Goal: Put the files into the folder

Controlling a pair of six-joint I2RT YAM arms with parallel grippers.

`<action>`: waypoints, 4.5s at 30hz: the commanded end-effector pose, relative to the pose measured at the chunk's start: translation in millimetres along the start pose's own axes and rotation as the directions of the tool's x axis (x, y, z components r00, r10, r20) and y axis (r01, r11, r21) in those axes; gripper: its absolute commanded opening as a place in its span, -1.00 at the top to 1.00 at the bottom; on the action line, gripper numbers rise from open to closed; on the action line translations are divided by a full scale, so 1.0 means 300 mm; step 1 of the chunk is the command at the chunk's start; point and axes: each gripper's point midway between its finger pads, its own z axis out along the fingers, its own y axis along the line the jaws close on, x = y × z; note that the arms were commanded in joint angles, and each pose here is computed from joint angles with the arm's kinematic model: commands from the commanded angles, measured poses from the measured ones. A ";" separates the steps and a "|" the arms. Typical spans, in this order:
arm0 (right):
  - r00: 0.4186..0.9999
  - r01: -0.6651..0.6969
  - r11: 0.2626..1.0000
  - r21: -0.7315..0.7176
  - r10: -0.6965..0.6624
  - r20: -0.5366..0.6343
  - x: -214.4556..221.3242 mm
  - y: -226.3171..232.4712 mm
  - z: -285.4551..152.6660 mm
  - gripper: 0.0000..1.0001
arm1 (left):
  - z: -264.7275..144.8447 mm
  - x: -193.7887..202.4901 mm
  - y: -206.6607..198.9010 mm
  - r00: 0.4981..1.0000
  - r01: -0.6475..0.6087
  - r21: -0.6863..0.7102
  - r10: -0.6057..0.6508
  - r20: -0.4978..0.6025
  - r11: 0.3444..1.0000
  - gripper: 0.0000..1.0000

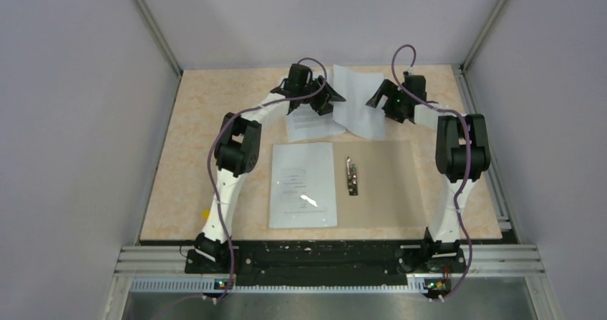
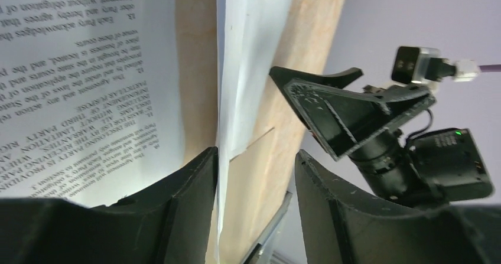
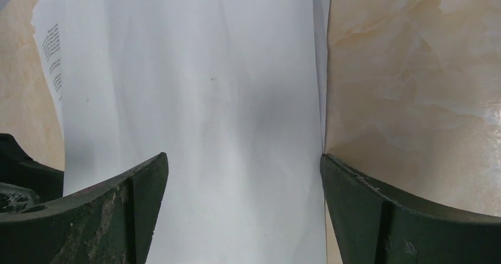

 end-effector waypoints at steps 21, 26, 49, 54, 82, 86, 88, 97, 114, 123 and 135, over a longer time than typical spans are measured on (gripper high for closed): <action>0.996 -0.010 1.000 0.007 0.010 -0.085 0.092 -0.003 -0.005 -0.98 | 0.126 -0.013 0.084 0.972 -0.212 -0.218 0.229 0.057 0.953 0.85; 1.000 0.000 1.000 -0.006 0.000 -0.020 0.004 0.054 -0.078 -0.97 | 0.080 -0.038 -0.022 0.968 -0.221 -0.169 0.237 0.083 0.961 1.00; 0.996 -0.081 0.972 -0.221 0.071 -0.051 0.253 0.212 -0.521 -0.97 | -0.456 0.513 0.128 0.998 0.011 -0.182 -0.021 -0.051 0.983 1.00; 0.989 -0.038 0.974 -0.224 0.004 -0.148 0.457 0.250 -0.531 -0.97 | -0.484 0.648 0.306 0.992 -0.056 -0.338 0.014 -0.124 0.939 1.00; 0.984 -0.134 0.968 -0.214 0.104 -0.144 0.611 0.175 -0.560 -0.79 | -0.487 0.700 0.384 0.982 -0.114 -0.393 0.043 -0.186 0.912 1.00; 0.981 -0.148 0.965 -0.215 0.116 -0.154 0.614 0.181 -0.522 -0.57 | -0.485 0.709 0.373 0.977 -0.136 -0.376 0.061 -0.205 0.917 1.00; 0.981 -0.153 0.966 -0.209 0.123 -0.148 0.610 0.176 -0.508 -0.50 | -0.484 0.714 0.370 0.975 -0.140 -0.370 0.063 -0.214 0.919 1.00; 0.982 -0.168 0.963 -0.211 0.144 -0.123 0.597 0.175 -0.495 0.00 | -0.471 0.734 0.354 0.962 -0.168 -0.327 0.083 -0.260 0.930 1.00; 0.957 0.207 0.959 0.195 -0.239 0.162 0.201 0.130 -0.772 1.00 | -0.346 0.713 0.218 0.845 -0.521 -0.267 0.445 -0.297 0.811 0.05; 0.927 0.204 0.950 0.235 -0.265 0.266 0.067 0.201 -0.966 1.00 | -0.228 0.759 0.238 0.798 -0.600 -0.316 0.525 -0.296 0.735 0.09; 0.900 0.207 0.952 0.224 -0.275 0.338 -0.009 0.259 -1.074 1.00 | -0.193 0.618 0.252 0.784 -0.574 -0.509 0.610 -0.115 0.642 0.20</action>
